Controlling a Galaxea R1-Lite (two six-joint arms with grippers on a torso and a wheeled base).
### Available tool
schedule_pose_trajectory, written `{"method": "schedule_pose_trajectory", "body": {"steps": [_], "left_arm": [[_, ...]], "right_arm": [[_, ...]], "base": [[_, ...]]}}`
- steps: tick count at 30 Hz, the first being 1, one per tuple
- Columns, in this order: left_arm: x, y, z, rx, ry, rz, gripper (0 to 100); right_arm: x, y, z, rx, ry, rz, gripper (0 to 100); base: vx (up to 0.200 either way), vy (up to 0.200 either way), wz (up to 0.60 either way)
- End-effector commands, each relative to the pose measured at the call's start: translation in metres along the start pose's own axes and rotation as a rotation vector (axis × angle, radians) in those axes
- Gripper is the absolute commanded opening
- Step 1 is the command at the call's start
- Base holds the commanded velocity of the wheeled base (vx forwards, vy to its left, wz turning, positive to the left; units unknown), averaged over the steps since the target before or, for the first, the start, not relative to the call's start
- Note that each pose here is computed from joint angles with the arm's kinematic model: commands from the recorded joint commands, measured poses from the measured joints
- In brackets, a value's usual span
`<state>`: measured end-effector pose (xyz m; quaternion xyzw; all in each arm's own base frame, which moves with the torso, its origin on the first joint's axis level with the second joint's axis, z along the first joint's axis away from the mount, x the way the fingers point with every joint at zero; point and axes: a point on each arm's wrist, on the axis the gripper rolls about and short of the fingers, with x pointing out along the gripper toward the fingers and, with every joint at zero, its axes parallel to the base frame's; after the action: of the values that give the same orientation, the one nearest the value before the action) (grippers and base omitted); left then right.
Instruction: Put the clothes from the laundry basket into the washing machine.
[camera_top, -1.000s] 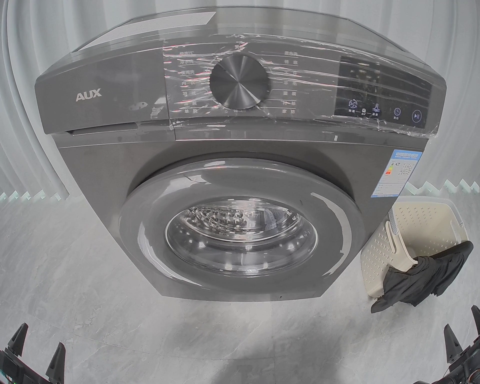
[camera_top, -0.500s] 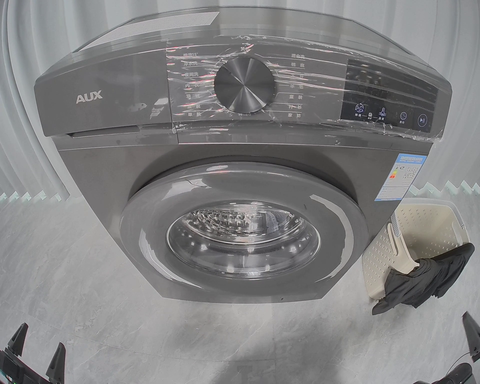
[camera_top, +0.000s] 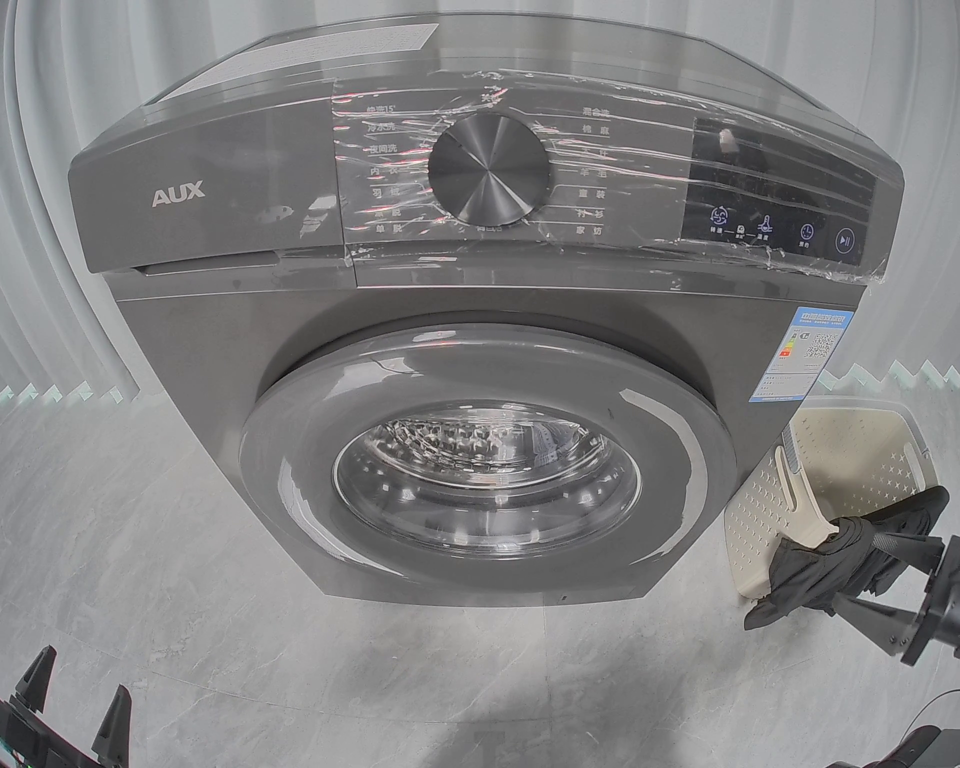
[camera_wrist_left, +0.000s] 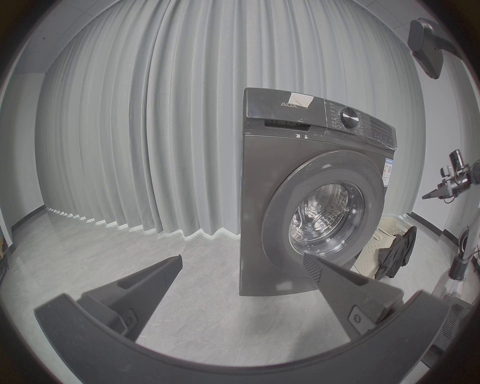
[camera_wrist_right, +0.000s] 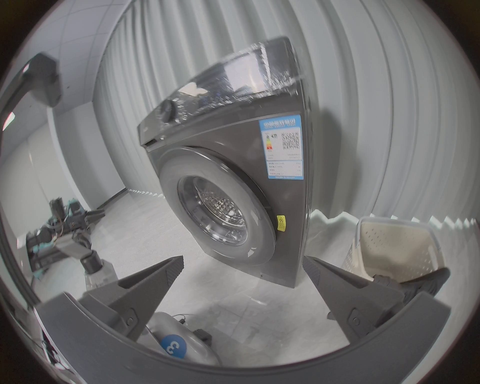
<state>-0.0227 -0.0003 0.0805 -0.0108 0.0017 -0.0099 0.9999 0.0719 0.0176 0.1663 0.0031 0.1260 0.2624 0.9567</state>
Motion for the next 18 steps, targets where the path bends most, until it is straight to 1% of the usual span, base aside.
{"method": "schedule_pose_trajectory", "body": {"steps": [1, 4, 7, 8, 10, 12, 15, 18], "left_arm": [[0.000, 0.000, -0.005, 0.000, 0.003, 0.000, 100], [0.000, 0.000, -0.005, 0.000, 0.004, 0.000, 100], [0.000, 0.000, -0.005, 0.000, 0.004, 0.000, 100], [0.000, 0.000, -0.005, 0.000, 0.004, 0.000, 100], [0.000, 0.000, -0.005, -0.002, 0.004, 0.000, 100], [0.000, 0.000, -0.005, -0.002, 0.003, 0.001, 100], [0.000, 0.000, -0.005, -0.002, 0.004, 0.000, 100], [0.000, 0.000, -0.005, 0.000, 0.004, 0.000, 100]], "right_arm": [[0.065, -0.014, 0.004, 0.148, 0.143, -0.007, 100], [0.082, -0.010, 0.005, 0.173, 0.137, -0.026, 100], [0.093, -0.001, 0.007, 0.189, 0.107, -0.005, 100], [0.095, 0.001, 0.007, 0.189, 0.105, -0.001, 100], [0.102, 0.011, 0.005, 0.190, 0.108, 0.024, 100], [0.106, 0.016, 0.004, 0.193, 0.119, 0.036, 100], [0.112, 0.016, 0.003, 0.195, 0.131, 0.034, 100], [0.126, 0.013, 0.005, 0.191, 0.103, 0.026, 100]], "base": [[0.000, 0.000, 0.00], [0.000, 0.000, 0.00], [0.000, 0.000, 0.00], [0.000, 0.000, 0.00], [0.000, 0.000, 0.00], [0.000, 0.000, 0.00], [0.000, 0.000, 0.00], [0.000, 0.000, 0.00]]}}
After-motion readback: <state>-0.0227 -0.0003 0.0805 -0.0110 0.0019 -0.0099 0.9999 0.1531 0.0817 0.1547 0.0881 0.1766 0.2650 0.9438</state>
